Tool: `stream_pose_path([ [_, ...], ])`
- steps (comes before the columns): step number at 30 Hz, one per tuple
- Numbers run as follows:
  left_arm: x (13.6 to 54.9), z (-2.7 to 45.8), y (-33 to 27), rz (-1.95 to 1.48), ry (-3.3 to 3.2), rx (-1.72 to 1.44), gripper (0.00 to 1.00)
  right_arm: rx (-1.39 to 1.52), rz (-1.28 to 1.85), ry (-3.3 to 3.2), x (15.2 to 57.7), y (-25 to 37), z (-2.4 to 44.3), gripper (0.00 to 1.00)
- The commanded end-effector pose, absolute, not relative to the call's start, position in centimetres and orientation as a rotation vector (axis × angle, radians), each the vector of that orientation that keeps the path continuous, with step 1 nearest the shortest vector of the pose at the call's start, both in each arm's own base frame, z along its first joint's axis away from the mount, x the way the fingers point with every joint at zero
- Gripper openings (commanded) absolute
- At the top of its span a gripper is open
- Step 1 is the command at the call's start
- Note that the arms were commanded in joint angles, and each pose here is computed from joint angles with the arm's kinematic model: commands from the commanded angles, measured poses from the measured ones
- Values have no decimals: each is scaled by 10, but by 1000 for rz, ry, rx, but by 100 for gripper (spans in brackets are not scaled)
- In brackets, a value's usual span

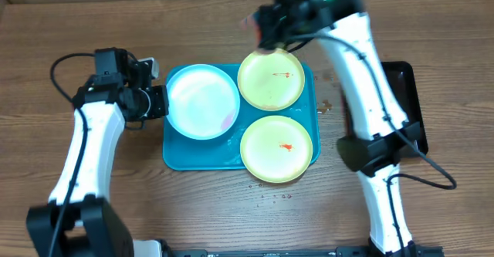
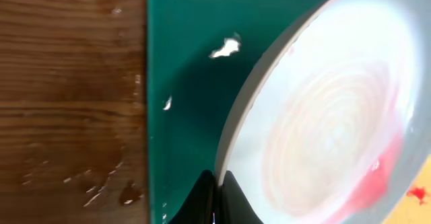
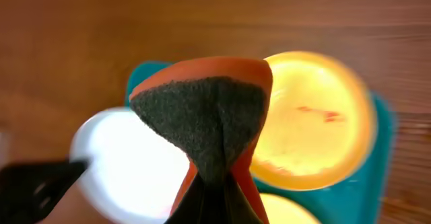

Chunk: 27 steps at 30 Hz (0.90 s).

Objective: Clean dirty plates on tray and stack at the side

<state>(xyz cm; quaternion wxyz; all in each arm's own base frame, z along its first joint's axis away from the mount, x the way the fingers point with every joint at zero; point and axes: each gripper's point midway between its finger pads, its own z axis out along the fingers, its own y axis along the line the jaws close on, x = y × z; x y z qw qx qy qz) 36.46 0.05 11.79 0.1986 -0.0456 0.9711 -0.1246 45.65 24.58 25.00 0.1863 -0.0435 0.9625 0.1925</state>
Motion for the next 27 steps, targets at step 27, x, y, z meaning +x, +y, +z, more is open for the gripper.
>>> stream_pose_path([
  [27,344,265,-6,1079,2005,-174,4,50,498,2740,469,180,252,4],
])
